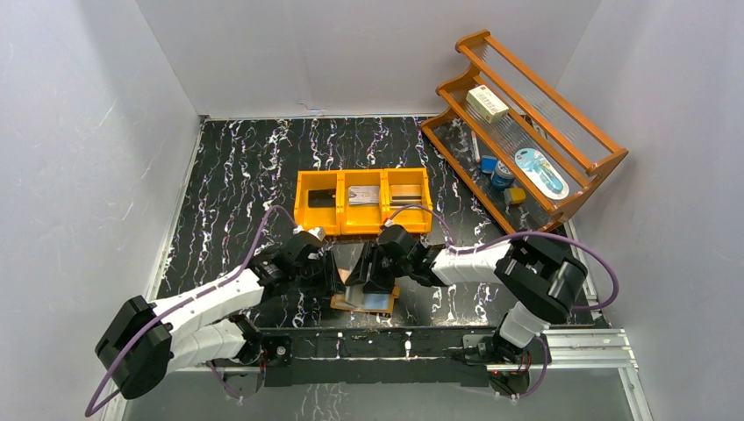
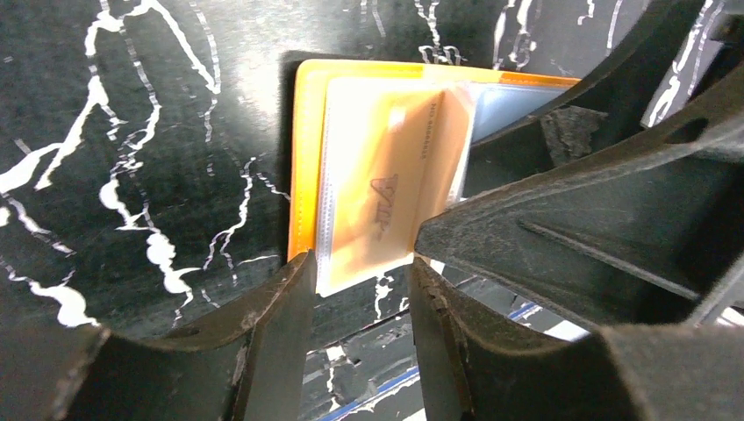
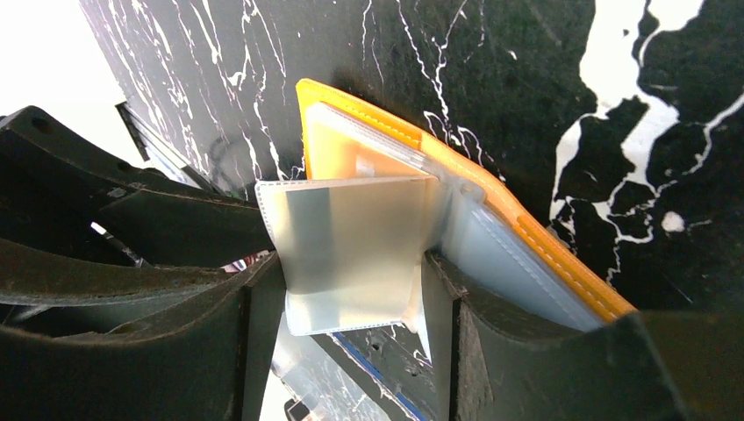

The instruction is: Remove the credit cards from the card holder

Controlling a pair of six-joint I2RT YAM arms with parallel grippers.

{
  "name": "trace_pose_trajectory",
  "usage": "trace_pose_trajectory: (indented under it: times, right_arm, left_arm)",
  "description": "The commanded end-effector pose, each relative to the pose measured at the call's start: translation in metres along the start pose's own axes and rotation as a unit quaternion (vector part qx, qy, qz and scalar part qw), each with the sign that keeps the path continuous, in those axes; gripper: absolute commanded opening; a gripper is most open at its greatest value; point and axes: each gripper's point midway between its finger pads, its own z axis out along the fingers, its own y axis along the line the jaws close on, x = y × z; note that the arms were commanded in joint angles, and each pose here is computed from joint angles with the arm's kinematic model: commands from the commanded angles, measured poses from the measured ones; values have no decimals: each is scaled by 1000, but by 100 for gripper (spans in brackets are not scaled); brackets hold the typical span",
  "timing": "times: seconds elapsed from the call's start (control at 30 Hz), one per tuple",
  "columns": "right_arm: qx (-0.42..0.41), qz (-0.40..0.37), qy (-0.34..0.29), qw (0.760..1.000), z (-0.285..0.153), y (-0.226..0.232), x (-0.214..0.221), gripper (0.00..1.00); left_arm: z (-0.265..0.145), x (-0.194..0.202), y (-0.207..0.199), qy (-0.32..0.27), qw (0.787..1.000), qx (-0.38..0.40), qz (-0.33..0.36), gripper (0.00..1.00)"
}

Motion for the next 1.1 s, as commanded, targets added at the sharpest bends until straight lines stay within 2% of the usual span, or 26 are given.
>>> trace_pose_trajectory:
  times: [0.0,0.33,0.53,0.7,0.93,1.07]
  right_arm:
    - [25,5,-2,1000,-6,-16,5,68]
    - [8,5,-22,1000,-18,-3,0,75]
    - [9,7,-67,998,-37,0,-12,83]
    - [27,21,-93,995,-51,-4,-18,85]
    - [64,55,-186,979,-88,-25,-38,82]
    - [35,73,-223,971,-106,-29,-43,73]
  left_arm:
    - [-3,-5,-28,5,998,60,23,43]
    - [7,-1,-52,49,992,106,45,44]
    - [8,-5,-65,53,989,128,59,45]
    - [12,-5,-76,68,984,148,69,46]
    - [20,7,-92,116,974,179,82,48]
    - [25,12,-96,133,971,175,90,48]
